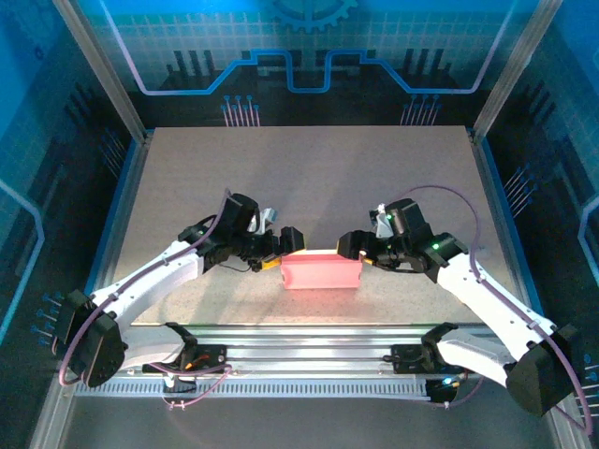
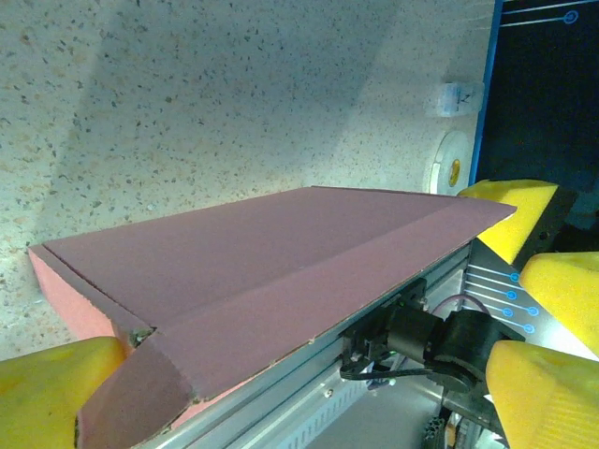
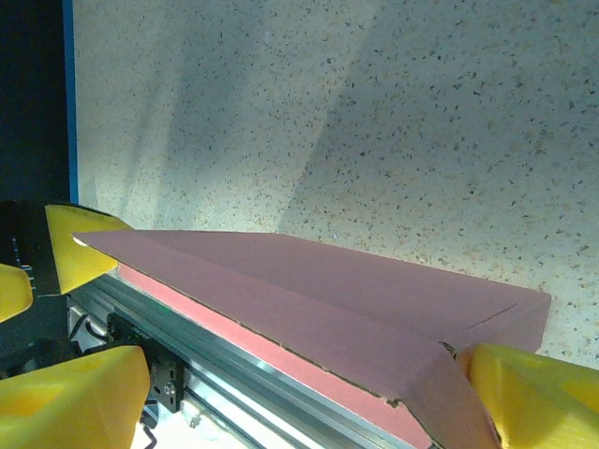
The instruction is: Fold the paper box
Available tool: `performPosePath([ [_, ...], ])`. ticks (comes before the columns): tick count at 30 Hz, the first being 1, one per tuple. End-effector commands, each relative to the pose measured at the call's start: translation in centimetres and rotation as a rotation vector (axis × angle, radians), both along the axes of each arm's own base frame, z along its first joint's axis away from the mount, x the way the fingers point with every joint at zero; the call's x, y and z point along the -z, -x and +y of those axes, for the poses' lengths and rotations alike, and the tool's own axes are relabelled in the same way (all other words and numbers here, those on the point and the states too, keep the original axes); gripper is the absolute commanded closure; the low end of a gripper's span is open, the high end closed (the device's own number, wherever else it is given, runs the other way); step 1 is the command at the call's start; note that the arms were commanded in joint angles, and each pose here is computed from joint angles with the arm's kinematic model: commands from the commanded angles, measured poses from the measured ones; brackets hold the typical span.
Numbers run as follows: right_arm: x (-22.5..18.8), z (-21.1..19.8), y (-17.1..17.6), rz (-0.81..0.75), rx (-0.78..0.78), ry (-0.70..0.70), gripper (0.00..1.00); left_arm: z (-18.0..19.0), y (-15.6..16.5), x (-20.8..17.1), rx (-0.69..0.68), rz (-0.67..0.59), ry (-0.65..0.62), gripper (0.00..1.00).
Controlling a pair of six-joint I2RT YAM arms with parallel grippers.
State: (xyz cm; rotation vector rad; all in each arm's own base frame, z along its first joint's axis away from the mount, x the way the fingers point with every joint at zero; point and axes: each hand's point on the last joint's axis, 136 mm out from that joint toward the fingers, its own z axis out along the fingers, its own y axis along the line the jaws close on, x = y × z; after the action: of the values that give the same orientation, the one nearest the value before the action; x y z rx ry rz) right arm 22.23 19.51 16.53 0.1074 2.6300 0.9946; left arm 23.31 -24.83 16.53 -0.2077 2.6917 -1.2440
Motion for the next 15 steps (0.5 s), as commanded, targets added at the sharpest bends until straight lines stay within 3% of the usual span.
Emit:
performPosePath([
  [1,-0.6,0.3,0.4,0.017,-0.009,-0.042,0.12,-0.8,0.0,-0.9,0.018,0.019,0.043,0.01],
  [15,1.6,-0.7,1.0,0.042,0.007,0.017,0.10,-0.4,0.5,0.1,0.031,0.032,0.017,0.01],
])
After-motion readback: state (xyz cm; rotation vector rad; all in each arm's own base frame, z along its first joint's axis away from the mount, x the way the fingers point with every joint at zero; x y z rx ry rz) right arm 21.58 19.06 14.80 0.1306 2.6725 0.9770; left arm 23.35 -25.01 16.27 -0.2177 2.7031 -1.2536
